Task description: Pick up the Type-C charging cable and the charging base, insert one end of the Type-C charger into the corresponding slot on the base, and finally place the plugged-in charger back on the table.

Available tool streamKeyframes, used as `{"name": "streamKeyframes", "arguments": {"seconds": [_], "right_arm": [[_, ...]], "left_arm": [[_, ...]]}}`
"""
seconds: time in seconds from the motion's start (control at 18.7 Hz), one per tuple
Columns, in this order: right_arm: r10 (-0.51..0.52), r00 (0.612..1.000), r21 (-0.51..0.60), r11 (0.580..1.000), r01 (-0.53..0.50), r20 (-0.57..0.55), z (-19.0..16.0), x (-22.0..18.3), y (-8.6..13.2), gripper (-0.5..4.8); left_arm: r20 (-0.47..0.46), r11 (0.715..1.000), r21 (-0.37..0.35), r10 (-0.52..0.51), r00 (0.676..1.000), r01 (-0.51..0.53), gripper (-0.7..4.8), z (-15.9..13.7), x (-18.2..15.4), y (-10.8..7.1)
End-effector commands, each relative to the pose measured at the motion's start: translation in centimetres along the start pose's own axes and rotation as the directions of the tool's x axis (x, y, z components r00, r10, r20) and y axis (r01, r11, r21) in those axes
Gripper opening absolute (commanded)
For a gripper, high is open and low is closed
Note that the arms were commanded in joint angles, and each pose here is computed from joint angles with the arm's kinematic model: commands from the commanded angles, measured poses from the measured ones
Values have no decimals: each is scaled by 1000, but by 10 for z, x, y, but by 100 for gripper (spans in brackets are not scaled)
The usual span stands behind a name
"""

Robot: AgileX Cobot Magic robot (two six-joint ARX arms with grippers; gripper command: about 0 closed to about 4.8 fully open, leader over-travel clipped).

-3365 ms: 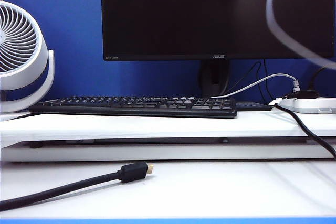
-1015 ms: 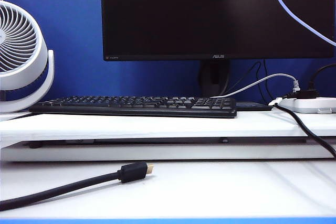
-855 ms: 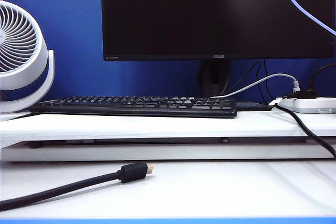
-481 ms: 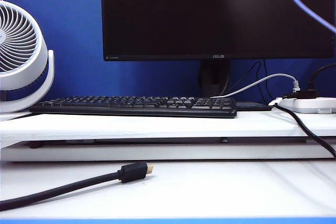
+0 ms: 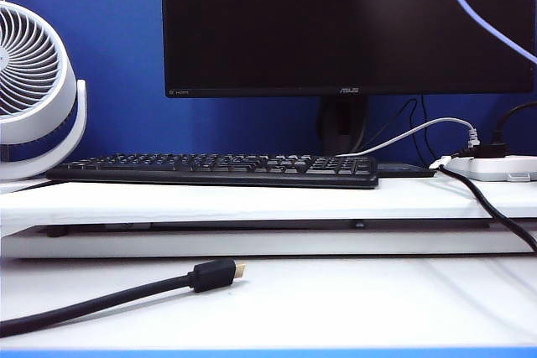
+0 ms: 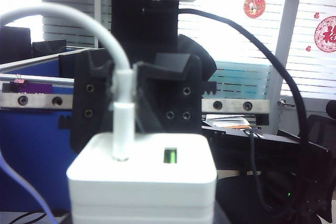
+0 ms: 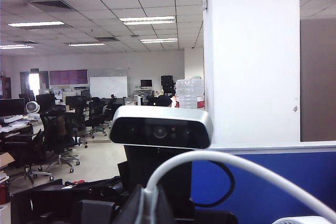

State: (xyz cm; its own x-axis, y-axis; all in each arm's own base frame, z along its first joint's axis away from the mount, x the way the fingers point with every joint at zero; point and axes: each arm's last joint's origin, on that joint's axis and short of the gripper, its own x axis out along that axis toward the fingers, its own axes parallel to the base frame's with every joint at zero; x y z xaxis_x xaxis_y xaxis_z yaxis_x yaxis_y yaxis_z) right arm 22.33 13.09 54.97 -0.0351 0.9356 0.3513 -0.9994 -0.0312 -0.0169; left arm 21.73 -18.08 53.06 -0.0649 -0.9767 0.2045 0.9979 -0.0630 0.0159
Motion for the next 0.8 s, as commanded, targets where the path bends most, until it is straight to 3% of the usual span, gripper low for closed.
{"name": "streamKeyframes", "arguments": {"seconds": [0.05, 0.48, 0.8], "right_arm": [[15, 997, 78, 997, -10, -74, -9, -1, -5, -9], [-53, 989, 61, 996, 63, -141, -11, -12, -3, -9], [-61, 987, 85, 994, 75, -151, -13, -12, -5, -9]], "left_arm": [[60, 996, 87, -7, 998, 2, -5, 14, -3, -9], [71, 993, 114, 13, 997, -21, -5, 18, -9, -5], [38, 997, 80, -7, 999, 4, -5, 14, -9, -5]]}}
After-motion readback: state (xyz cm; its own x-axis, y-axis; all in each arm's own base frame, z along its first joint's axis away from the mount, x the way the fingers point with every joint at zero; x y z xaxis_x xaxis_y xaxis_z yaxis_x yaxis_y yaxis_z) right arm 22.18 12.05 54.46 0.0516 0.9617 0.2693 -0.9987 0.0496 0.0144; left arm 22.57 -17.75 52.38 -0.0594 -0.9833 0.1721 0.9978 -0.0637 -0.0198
